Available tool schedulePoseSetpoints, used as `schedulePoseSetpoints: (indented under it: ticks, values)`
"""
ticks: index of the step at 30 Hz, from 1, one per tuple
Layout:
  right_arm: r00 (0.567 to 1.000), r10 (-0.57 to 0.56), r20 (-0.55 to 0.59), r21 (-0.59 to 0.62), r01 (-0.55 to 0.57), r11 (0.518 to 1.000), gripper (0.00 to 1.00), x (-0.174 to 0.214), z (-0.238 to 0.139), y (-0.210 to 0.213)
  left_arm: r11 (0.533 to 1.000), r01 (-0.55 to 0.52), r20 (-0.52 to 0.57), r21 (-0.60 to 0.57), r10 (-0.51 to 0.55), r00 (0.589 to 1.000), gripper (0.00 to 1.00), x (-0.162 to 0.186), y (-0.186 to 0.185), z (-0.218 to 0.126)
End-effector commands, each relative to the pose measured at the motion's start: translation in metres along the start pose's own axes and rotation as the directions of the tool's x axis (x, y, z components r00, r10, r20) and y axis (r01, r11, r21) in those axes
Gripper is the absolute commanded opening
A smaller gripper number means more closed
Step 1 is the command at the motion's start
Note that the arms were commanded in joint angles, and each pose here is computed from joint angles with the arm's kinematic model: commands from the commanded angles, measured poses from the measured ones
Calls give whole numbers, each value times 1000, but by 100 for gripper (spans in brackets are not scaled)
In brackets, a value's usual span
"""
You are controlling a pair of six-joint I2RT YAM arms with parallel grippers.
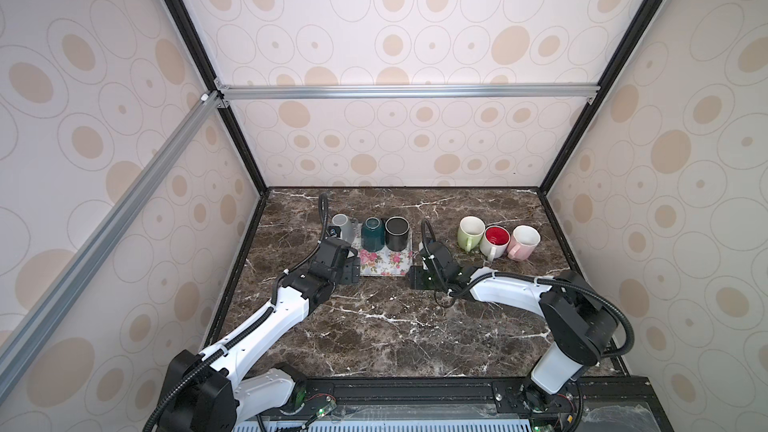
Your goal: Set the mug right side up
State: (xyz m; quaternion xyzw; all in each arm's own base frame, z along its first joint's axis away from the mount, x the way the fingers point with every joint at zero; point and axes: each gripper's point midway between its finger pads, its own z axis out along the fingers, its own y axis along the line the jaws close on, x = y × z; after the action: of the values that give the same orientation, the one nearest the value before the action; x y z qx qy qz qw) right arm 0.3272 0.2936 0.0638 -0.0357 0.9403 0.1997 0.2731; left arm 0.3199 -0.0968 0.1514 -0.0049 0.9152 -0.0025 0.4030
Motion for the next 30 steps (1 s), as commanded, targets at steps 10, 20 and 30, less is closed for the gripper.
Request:
schedulePoseSetpoints:
  ticks: [10,20,30]
  values:
    - [997,-68,-48,178,76,981,35,-4,24,-20,996,53,73,69,-58,996,97,-3,-2,-14]
    - [992,-97,-85,230,114,966,28,-6,43,-23,996,49,85,74,-55,995,97,-5,0,-20]
    - [981,-114,-155,238,149,960,3,5,45,-27,996,37,76,77,-43,996,98,-8,-2,-17]
